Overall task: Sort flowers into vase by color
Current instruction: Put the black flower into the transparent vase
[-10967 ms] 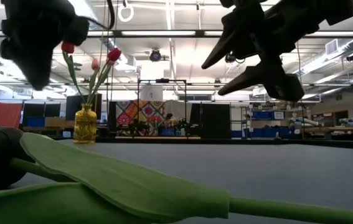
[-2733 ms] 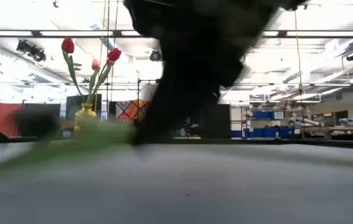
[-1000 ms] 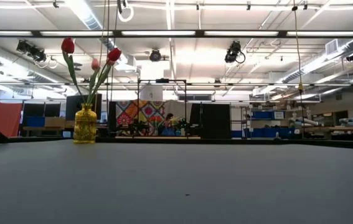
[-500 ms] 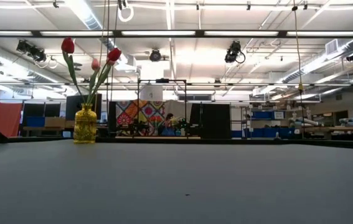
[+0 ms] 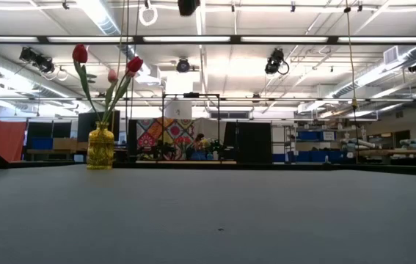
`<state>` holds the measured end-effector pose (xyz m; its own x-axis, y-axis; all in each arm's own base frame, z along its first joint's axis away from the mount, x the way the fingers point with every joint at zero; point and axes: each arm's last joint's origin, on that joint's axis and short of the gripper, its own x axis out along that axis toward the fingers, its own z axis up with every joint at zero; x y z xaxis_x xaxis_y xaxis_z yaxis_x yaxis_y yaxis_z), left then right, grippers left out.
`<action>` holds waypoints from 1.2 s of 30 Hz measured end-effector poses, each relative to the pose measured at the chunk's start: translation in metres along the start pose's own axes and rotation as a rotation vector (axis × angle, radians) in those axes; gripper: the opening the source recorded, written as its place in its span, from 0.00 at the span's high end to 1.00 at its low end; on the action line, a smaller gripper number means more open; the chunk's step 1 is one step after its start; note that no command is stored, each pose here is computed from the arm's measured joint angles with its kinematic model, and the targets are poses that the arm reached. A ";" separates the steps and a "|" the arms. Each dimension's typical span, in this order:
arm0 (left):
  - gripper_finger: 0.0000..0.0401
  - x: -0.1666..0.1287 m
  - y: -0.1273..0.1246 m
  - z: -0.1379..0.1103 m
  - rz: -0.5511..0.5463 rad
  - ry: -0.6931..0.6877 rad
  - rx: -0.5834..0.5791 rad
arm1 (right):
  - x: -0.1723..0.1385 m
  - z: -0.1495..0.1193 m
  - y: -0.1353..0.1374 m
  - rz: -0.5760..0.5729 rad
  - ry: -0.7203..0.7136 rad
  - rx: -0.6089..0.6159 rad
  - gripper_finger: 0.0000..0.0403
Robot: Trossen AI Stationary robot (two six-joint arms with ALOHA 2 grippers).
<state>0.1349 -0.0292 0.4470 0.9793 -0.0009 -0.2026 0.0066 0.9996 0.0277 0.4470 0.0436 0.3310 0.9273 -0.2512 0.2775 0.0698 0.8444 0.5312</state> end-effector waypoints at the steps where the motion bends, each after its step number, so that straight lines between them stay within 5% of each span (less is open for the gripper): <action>1: 0.98 -0.010 0.002 -0.003 -0.036 0.014 -0.029 | 0.000 -0.002 -0.001 -0.014 0.013 0.026 0.61; 10: 0.99 -0.094 0.011 -0.033 -0.497 0.107 -0.089 | -0.003 -0.015 -0.004 -0.079 0.133 0.141 0.61; 17: 0.99 -0.125 0.013 -0.052 -0.731 0.190 -0.106 | -0.001 -0.014 -0.008 -0.106 0.118 0.153 0.61; 27: 0.99 -0.111 0.006 -0.048 -0.845 0.211 -0.008 | 0.002 -0.010 -0.016 -0.138 0.100 0.137 0.61; 36: 0.99 -0.075 -0.008 -0.045 -1.058 0.209 0.076 | 0.004 -0.007 -0.022 -0.150 0.091 0.135 0.61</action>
<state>0.0520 -0.0358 0.4180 0.4154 -0.8506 -0.3222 0.8485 0.4901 -0.1997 0.4514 0.0270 0.3149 0.9400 -0.3202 0.1174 0.1650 0.7281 0.6653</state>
